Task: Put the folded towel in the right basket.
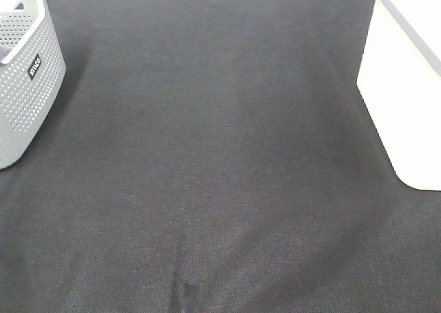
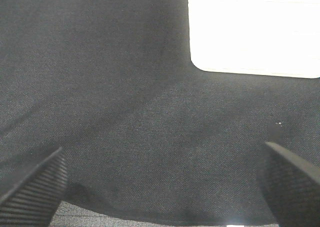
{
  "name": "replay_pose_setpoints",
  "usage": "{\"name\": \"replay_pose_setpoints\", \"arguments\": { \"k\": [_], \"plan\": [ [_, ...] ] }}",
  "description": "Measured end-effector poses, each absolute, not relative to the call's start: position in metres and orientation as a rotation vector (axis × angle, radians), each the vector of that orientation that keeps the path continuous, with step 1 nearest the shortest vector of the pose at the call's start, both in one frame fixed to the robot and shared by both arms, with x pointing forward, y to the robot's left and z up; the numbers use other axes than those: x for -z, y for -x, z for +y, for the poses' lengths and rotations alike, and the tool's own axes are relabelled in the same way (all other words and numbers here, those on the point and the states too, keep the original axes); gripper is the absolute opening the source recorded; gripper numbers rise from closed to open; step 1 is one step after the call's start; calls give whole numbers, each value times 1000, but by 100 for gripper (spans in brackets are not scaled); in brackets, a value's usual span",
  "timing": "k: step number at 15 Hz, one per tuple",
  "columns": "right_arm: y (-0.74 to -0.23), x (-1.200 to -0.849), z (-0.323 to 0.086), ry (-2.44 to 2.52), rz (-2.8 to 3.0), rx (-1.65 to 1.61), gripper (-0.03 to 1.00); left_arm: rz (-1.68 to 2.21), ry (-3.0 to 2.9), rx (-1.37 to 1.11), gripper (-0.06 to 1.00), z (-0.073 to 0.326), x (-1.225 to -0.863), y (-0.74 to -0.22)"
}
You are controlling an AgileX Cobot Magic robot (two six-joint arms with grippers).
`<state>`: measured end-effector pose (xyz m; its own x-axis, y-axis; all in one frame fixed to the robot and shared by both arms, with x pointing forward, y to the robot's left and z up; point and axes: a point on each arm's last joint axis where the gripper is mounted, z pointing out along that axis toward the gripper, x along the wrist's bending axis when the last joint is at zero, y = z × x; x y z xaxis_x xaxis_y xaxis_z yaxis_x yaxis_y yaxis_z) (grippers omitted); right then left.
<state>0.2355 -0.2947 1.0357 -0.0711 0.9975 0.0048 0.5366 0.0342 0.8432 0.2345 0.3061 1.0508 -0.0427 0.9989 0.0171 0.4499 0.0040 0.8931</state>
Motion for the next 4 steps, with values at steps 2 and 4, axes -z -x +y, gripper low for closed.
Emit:
{"name": "replay_pose_setpoints", "arguments": {
  "k": [2,4],
  "plan": [
    [-236,-1036,-295,-1568,1679,-926,98,1578,-1528,-990,99,306,-1051,-234],
    [-236,-1036,-295,-1568,1679,-926,98,1578,-1528,-990,99,306,-1051,-234]
  ]
}}
